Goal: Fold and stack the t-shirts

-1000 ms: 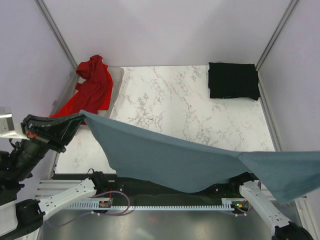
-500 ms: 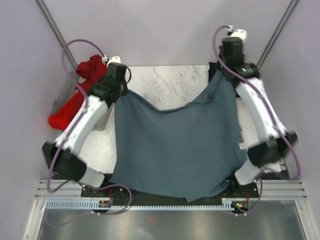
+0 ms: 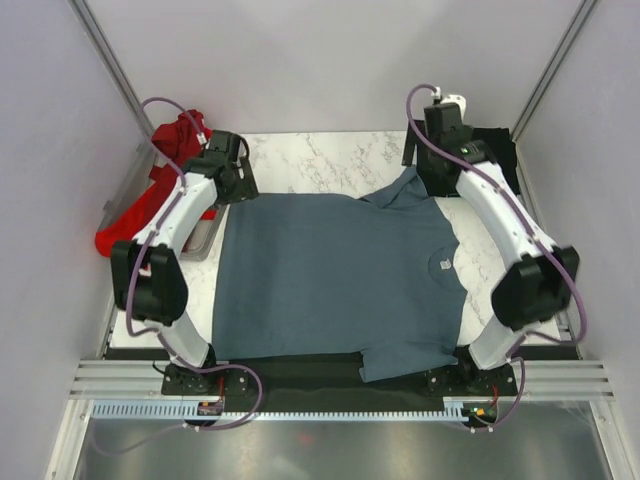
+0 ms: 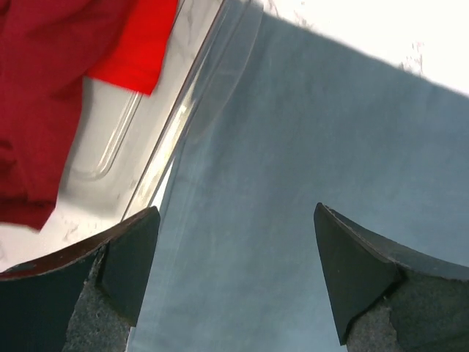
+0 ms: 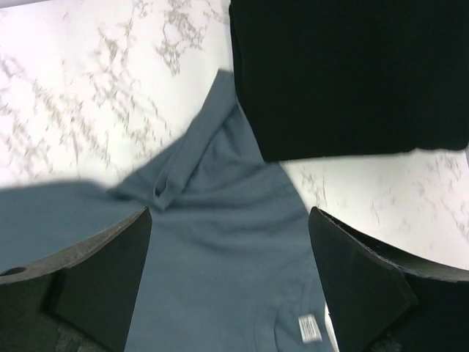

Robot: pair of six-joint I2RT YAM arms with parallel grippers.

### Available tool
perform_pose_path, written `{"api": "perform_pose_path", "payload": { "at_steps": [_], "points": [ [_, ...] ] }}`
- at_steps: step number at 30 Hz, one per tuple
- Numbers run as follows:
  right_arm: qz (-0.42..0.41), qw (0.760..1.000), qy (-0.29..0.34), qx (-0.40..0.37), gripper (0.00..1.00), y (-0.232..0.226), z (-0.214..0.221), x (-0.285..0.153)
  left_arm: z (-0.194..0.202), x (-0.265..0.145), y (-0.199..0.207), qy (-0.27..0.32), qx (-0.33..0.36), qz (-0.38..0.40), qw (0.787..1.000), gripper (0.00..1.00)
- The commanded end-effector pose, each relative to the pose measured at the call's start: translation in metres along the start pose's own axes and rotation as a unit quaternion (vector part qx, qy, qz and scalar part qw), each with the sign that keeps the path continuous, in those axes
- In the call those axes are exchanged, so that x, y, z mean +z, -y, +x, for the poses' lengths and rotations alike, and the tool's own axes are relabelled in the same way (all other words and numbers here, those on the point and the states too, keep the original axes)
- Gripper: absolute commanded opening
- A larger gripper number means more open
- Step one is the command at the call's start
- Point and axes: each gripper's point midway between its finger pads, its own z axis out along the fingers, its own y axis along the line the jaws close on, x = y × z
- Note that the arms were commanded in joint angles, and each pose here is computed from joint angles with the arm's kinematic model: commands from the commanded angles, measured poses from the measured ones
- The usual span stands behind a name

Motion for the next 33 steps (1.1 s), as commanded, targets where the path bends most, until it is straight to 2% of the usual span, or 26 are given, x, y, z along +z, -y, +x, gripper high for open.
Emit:
{"api": "perform_pose_path", "payload": {
  "at_steps": [1, 2, 4, 5, 7, 8, 9, 11, 15, 26, 30, 31, 32, 33],
  "points": [
    [-0.063, 0.997, 0.019, 0.047, 0.95, -0.007, 0.015, -0.029, 0.008, -0.029, 0.003, 0.02, -0.015, 0.03, 0.999, 0.92],
    [-0.072, 0.996, -0.018, 0.047, 0.95, -0.007, 0.053, -0.022, 0.022, -0.032, 0.004, 0.015, -0.01, 0.04, 0.999, 0.91],
    [-0.088, 0.994, -0.021, 0.054, 0.95, -0.008, 0.068, -0.028, 0.037, -0.034, 0.006, 0.008, -0.012, 0.052, 0.999, 0.91],
    [-0.098, 0.993, -0.047, 0.055, 0.95, -0.009, 0.092, -0.025, 0.056, -0.035, 0.005, -0.007, -0.01, 0.063, 0.998, 0.89],
    [-0.102, 0.991, -0.075, 0.05, 0.95, -0.01, 0.117, -0.019, 0.07, -0.036, 0.009, -0.009, -0.018, 0.081, 0.996, 0.89],
    [-0.102, 0.99, -0.087, 0.049, 0.95, -0.01, 0.125, -0.016, 0.093, -0.03, 0.006, -0.031, -0.016, 0.084, 0.996, 0.89],
    [-0.104, 0.988, -0.102, 0.046, 0.95, -0.012, 0.135, -0.011, 0.091, -0.033, 0.01, -0.014, -0.026, 0.102, 0.994, 0.88],
    [-0.103, 0.986, -0.122, 0.044, 0.95, -0.013, 0.15, -0.004, 0.114, -0.024, 0.01, -0.033, -0.028, 0.114, 0.993, 0.88],
    [-0.088, 0.981, -0.17, 0.043, 0.95, -0.013, 0.184, 0.017, 0.134, -0.005, 0.018, -0.068, -0.034, 0.12, 0.99, 0.86],
    [-0.029, 0.968, -0.246, 0.043, 0.95, 0.005, 0.233, 0.092, 0.141, 0.059, 0.04, -0.117, -0.038, 0.092, 0.988, 0.84],
    [-0.026, 0.967, -0.249, 0.052, 0.94, 0.01, 0.229, 0.125, 0.126, 0.074, 0.049, -0.11, -0.037, 0.087, 0.989, 0.84],
    [-0.032, 0.969, -0.235, 0.065, 0.93, 0.009, 0.212, 0.134, 0.121, 0.077, 0.051, -0.107, -0.037, 0.086, 0.99, 0.84],
    [-0.036, 0.967, -0.242, 0.069, 0.92, 0.007, 0.216, 0.143, 0.102, 0.077, 0.058, -0.092, -0.039, 0.094, 0.991, 0.84],
    [-0.049, 0.967, -0.238, 0.076, 0.92, 0.002, 0.209, 0.148, 0.107, 0.087, 0.058, -0.108, -0.034, 0.085, 0.99, 0.84]
  ]
}}
